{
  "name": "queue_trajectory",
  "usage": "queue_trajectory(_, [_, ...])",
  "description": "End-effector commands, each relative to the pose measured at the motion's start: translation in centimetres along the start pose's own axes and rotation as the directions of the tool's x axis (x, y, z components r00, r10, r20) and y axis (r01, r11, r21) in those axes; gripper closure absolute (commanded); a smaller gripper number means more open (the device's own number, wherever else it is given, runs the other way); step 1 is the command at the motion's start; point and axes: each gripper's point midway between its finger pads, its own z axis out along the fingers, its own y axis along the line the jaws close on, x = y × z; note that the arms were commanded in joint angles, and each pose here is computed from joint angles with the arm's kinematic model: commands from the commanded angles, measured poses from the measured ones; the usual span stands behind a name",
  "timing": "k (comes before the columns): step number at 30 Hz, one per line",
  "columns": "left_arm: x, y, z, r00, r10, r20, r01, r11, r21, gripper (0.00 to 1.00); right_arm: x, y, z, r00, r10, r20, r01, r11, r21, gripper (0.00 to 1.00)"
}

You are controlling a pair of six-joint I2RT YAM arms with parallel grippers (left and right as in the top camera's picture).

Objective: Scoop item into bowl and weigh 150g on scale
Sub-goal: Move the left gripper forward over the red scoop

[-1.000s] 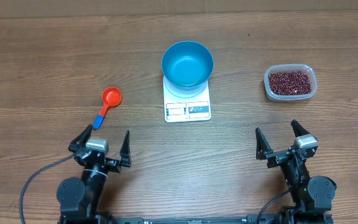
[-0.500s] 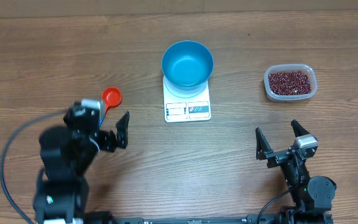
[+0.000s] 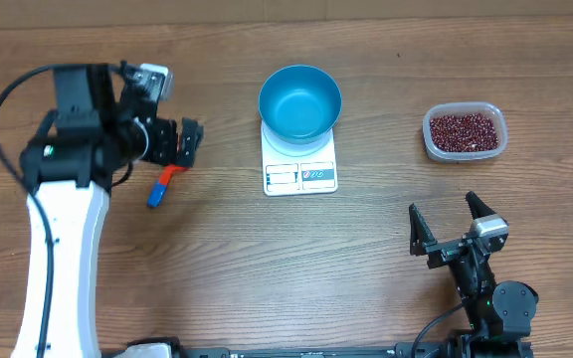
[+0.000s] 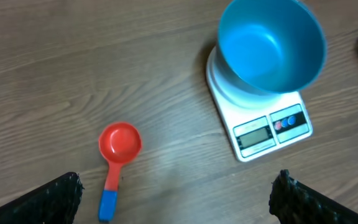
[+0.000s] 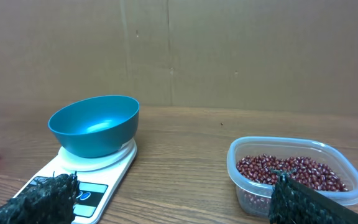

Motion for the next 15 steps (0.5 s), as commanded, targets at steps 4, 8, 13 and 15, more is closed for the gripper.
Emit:
queue_trajectory(4, [-0.4, 1.7, 4.6, 0.999, 0.015, -0.048, -0.015, 1.000, 0.012, 0.00, 0.1, -0.2, 0.0, 1.000, -0.003, 0.007, 0.003, 1.000, 0.009, 0.00])
queue_trajectory(8, [0.0, 2.9, 8.1, 0.996, 0.007, -0.085, -0.005, 1.000, 0.015, 0.08, 0.1, -0.2, 0.0, 1.000, -0.003, 0.007, 0.003, 1.000, 0.009, 0.00])
queue_trajectory(13, [0.4, 5.9, 11.8, 0.993, 0.011, -0.115, -0.020, 0.996, -0.084, 0.29, 0.1, -0.2, 0.0, 1.000, -0.003, 0.007, 0.003, 1.000, 0.009, 0.00])
queue_trajectory(15, [0.9, 7.4, 13.0, 0.990, 0.006, -0.140, -0.027, 0.989, -0.147, 0.28, 0.1, -0.2, 0.0, 1.000, -0.003, 0.007, 0.003, 1.000, 0.009, 0.00])
